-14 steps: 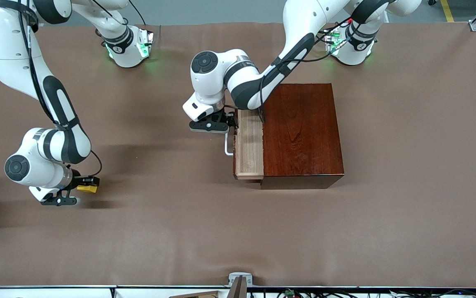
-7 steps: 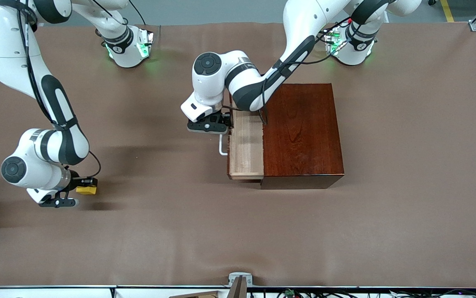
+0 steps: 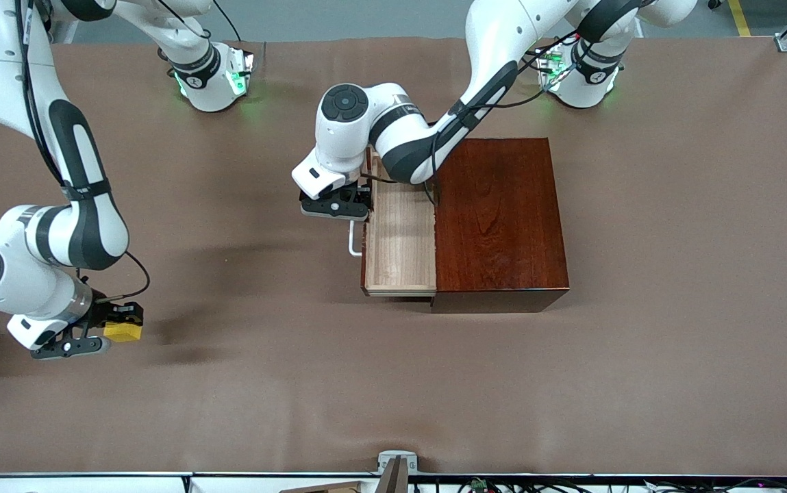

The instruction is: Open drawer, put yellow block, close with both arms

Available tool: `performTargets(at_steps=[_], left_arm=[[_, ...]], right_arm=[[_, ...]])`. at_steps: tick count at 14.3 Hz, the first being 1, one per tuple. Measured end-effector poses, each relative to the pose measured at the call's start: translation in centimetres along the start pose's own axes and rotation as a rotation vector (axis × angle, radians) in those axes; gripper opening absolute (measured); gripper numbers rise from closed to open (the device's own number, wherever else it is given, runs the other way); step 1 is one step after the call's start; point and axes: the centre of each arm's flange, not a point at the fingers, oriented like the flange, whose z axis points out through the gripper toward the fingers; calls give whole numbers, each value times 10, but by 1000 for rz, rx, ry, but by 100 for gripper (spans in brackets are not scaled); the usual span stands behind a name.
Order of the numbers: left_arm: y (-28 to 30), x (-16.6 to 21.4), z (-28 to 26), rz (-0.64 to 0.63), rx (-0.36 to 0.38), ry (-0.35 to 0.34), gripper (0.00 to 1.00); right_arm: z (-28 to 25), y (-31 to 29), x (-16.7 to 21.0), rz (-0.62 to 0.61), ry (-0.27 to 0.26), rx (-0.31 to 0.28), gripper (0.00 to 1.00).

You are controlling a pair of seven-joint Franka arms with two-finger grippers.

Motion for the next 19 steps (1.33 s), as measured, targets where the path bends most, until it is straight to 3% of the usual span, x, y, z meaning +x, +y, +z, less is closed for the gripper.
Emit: performTargets(at_steps=[4, 8, 10, 13, 19], left_arm=[[-15, 23, -46, -38, 67, -9, 100], [-58, 54, -161, -124, 134, 1, 100], [-103, 72, -237, -180, 143, -16, 100], [-205, 102, -323, -100, 184, -73, 100], [-369, 137, -386, -82, 191, -105, 100]], right_arm=[[-38, -34, 7, -101, -86, 50, 56], [-71, -100, 8, -263, -112, 106, 56], [-98, -137, 8, -391, -81, 127, 56], [-138, -183, 8, -505, -53, 154, 56], [-165, -278, 0, -863, 0, 187, 56]])
